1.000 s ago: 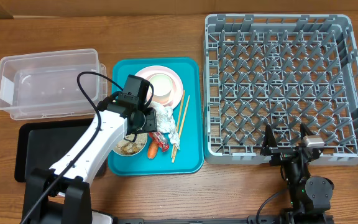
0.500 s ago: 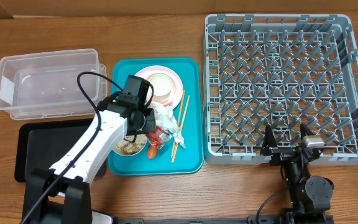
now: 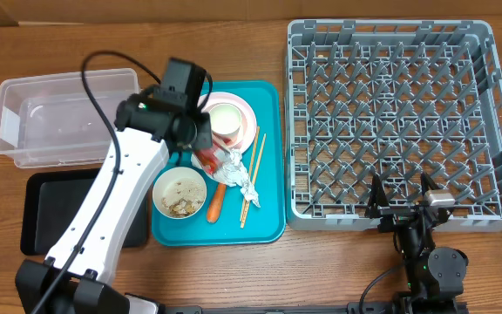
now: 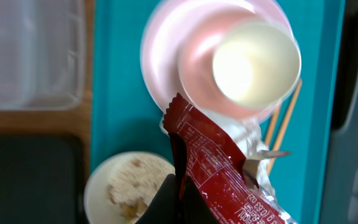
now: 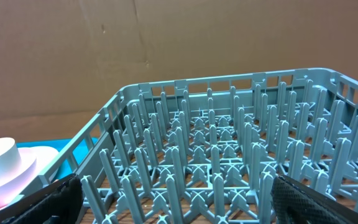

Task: Sort waste into correct bins and load items into the dishwasher
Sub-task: 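Carry the red wrapper left and drop it into the clear bin, then move the left gripper back to the tray and grasp the crumpled tissue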

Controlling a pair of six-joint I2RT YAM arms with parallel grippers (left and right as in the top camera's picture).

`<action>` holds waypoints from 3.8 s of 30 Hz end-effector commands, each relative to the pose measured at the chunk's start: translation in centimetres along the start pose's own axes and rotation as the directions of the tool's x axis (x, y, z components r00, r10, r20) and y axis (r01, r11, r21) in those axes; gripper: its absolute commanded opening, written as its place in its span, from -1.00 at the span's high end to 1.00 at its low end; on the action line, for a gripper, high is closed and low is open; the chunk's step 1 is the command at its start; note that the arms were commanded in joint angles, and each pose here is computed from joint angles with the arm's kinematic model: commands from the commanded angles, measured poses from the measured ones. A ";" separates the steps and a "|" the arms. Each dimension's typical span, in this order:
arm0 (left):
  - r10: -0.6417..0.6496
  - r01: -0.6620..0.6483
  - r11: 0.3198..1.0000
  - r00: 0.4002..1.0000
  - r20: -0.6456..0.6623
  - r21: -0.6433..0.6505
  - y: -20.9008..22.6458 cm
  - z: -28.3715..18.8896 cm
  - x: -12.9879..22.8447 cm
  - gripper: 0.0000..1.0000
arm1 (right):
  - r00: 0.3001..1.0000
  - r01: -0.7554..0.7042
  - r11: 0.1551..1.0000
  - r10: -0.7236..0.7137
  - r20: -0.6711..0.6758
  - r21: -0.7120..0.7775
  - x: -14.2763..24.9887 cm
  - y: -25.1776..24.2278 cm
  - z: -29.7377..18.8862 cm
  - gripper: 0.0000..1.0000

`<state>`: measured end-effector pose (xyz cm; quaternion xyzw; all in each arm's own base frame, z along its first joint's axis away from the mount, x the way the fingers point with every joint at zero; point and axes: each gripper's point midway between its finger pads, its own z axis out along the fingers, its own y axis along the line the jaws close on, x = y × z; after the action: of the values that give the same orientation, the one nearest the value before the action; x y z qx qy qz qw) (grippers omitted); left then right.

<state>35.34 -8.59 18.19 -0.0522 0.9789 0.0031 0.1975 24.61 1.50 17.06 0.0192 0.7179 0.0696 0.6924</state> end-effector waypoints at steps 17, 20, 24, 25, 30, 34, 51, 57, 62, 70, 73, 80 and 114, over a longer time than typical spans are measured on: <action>-0.526 0.591 0.785 0.795 0.303 -0.185 20.1 -2.7 -6.5 0.92 | 1.000 0.001 1.000 -0.001 0.009 0.003 0.1 -0.1 0.0 -1.00; -0.637 0.704 0.693 0.698 0.327 -0.154 22.9 -2.6 -6.1 0.92 | 1.000 0.001 1.000 -0.001 0.009 0.003 0.1 -0.1 0.0 -1.00; -0.740 0.813 0.568 0.574 0.352 -0.132 25.4 -1.8 -4.9 0.92 | 1.000 0.001 1.000 -0.001 0.009 0.003 0.1 -0.1 0.0 -1.00; -0.747 0.821 0.556 0.562 0.357 -0.130 25.8 -1.6 -4.8 0.92 | 1.000 0.001 1.000 -0.001 0.009 0.003 0.1 -0.1 0.0 -1.00; -0.754 0.839 0.532 0.532 0.384 -0.118 27.1 0.3 -4.3 0.92 | 1.000 0.001 1.000 -0.001 0.009 0.003 0.1 -0.1 0.0 -1.00; -0.746 0.845 0.527 0.510 0.428 -0.089 27.8 1.8 -4.7 0.92 | 1.000 0.001 1.000 -0.001 0.009 0.003 0.1 -0.1 0.0 -1.00; -0.717 0.865 0.486 0.478 0.507 -0.126 32.2 7.7 -5.4 0.92 | 1.000 0.001 1.000 -0.001 0.009 0.003 0.1 -0.1 0.0 -1.00; -0.706 0.825 0.563 0.509 0.493 -0.046 32.2 9.6 -7.4 0.92 | 1.000 0.001 1.000 -0.001 0.009 0.003 0.1 -0.1 0.0 -1.00; -0.706 0.825 0.563 0.505 0.497 -0.039 32.5 10.4 -7.7 0.92 | 1.000 0.001 1.000 -0.001 0.009 0.003 0.1 -0.1 0.0 -1.00; -0.707 0.833 0.543 0.521 0.478 -0.104 33.2 13.5 -6.3 0.88 | 1.000 0.001 1.000 -0.001 0.009 0.003 0.1 -0.1 0.0 -1.00; -0.705 0.832 0.544 0.523 0.480 -0.108 33.4 14.0 -6.3 0.81 | 1.000 0.001 1.000 -0.001 0.009 0.003 0.1 -0.1 0.0 -1.00; -0.657 0.802 0.589 0.548 0.518 -0.100 33.8 13.2 -7.9 0.24 | 1.000 0.001 1.000 -0.001 0.009 0.003 0.1 -0.1 0.0 -1.00; -0.544 0.597 0.690 0.801 -0.249 0.411 13.8 -0.9 -7.3 -0.73 | 1.000 0.001 1.000 -0.001 0.009 0.003 0.1 -0.1 0.0 -1.00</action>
<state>40.19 10.08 19.69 -0.3690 0.8893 -0.2245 0.1504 24.61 1.49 17.07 0.0194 0.7177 0.0696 0.6926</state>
